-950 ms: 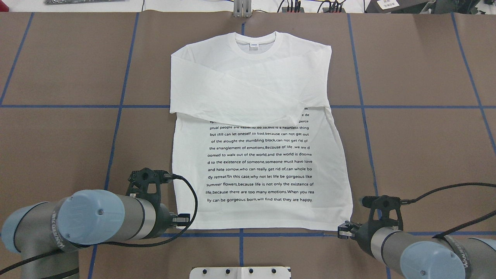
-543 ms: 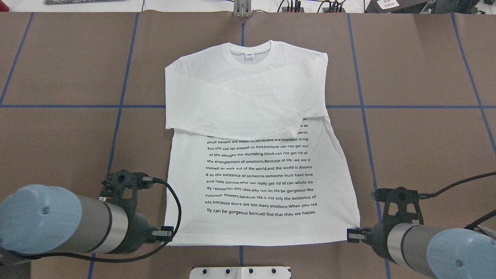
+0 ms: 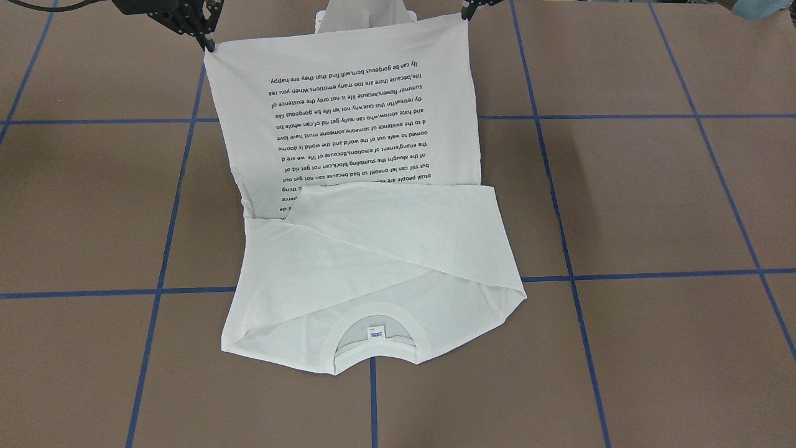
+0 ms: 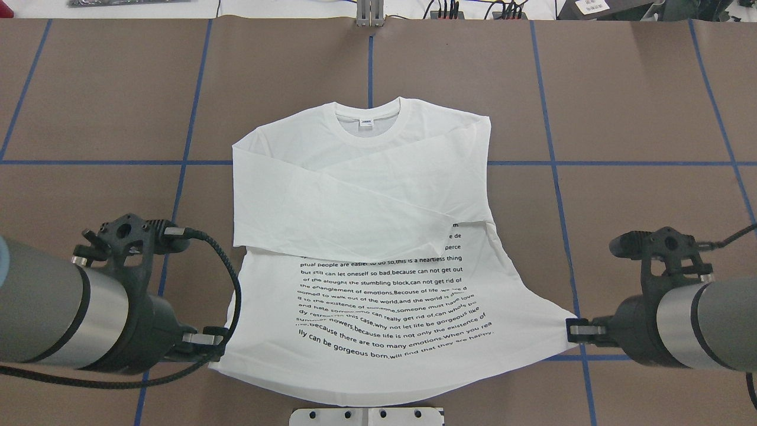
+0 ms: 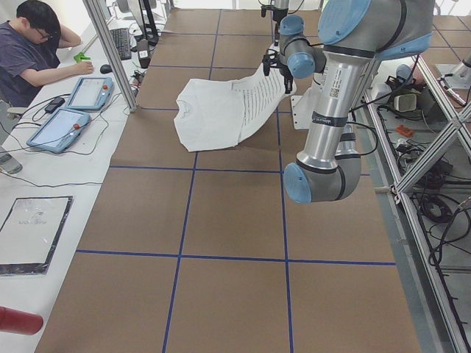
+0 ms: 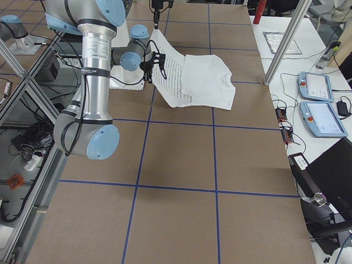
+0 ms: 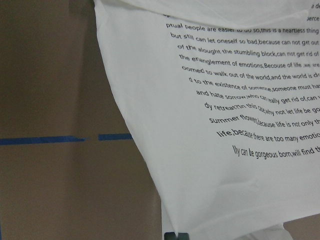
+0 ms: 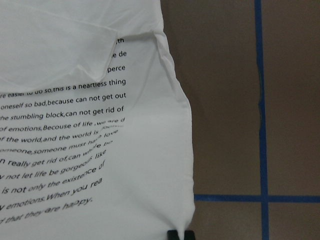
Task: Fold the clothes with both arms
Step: 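Lift the hem with both grippers and fold it toward the collar, then lower the hem onto the collar and open both grippers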
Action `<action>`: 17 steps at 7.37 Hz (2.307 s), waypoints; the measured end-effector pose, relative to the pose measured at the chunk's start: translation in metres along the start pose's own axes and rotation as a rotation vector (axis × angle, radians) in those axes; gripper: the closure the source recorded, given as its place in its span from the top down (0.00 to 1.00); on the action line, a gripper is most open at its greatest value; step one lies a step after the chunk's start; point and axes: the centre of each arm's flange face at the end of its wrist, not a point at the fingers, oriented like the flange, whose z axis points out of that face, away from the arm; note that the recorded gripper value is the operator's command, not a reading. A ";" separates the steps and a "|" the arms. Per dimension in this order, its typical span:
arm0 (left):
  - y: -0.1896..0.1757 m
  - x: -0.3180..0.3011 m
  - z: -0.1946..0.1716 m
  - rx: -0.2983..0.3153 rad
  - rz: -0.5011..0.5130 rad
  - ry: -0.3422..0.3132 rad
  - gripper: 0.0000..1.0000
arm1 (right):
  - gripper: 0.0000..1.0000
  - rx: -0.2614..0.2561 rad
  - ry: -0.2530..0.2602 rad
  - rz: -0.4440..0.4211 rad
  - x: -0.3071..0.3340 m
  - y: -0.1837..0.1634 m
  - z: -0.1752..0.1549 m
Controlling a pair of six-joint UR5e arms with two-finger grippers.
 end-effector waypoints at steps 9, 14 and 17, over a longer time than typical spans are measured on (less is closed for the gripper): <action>-0.256 -0.057 0.026 0.340 -0.003 -0.190 0.00 | 0.00 0.211 0.144 0.005 -0.117 -0.279 -0.011; -0.318 -0.099 0.112 0.356 0.001 -0.195 0.00 | 0.00 0.209 0.207 -0.008 -0.084 -0.355 0.125; -0.319 -0.101 0.142 0.333 0.016 -0.193 0.00 | 0.00 0.184 0.234 -0.035 -0.089 -0.344 0.162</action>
